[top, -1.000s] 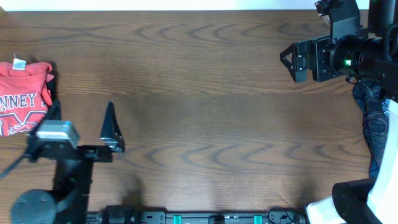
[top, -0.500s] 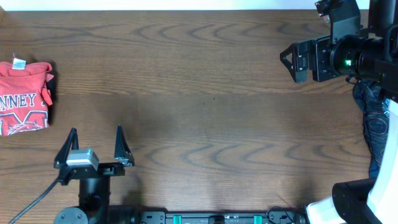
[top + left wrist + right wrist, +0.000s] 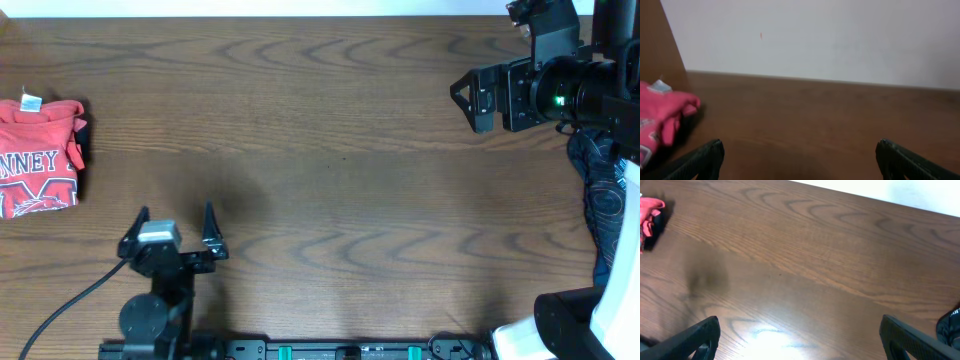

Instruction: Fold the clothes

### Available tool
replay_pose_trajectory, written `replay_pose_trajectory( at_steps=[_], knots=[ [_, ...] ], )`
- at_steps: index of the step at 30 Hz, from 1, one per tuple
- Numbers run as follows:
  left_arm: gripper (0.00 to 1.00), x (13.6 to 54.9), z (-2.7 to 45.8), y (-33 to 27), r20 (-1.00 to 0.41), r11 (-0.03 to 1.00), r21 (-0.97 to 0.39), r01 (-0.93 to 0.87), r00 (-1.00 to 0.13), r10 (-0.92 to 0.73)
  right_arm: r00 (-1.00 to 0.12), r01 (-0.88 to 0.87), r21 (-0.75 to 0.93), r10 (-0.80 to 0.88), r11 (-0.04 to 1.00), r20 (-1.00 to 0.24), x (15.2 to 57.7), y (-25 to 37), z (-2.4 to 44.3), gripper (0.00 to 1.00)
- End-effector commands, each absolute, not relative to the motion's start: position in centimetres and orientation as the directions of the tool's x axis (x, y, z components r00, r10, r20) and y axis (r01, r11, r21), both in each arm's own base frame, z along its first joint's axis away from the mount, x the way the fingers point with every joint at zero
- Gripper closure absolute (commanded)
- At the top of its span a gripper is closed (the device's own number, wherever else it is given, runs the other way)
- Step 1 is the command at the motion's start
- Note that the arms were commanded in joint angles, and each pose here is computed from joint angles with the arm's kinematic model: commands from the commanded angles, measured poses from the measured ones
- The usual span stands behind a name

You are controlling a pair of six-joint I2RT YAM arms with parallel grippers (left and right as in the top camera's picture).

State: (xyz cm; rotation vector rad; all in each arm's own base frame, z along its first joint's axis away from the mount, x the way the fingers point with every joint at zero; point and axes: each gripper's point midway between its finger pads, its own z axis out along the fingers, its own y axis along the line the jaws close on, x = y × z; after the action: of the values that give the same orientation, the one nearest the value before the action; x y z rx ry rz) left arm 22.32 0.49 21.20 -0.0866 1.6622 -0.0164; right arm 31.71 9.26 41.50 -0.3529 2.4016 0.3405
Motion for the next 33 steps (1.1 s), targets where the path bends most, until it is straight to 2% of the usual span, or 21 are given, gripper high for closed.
replay_pose_trajectory(
  at_steps=[1,15,18,33],
  knots=[
    [0.02,22.9,19.9,0.6,-0.993,0.995,-0.078,-0.055,-0.088,-0.083,-0.731,-0.345,0.142,-0.171,0.928,-0.661,31.7,9.2,41.5,0.01],
    [0.02,23.9,15.4,1.1,-0.987,0.993,-0.070,-0.095,-0.140,-0.083,-0.731,-0.345,0.142,-0.171,0.928,-0.661,31.7,9.2,41.5,0.01],
    [0.02,24.0,13.8,1.1,-0.978,0.988,-0.109,-0.105,-0.167,-0.126,-0.731,-0.345,0.142,-0.171,0.928,-0.661,31.7,9.2,41.5,0.01],
    [0.02,24.1,13.7,0.9,-0.977,0.988,-0.119,-0.096,-0.165,-0.134,-0.731,-0.345,0.142,-0.171,0.928,-0.661,31.7,9.2,41.5,0.01]
  ],
)
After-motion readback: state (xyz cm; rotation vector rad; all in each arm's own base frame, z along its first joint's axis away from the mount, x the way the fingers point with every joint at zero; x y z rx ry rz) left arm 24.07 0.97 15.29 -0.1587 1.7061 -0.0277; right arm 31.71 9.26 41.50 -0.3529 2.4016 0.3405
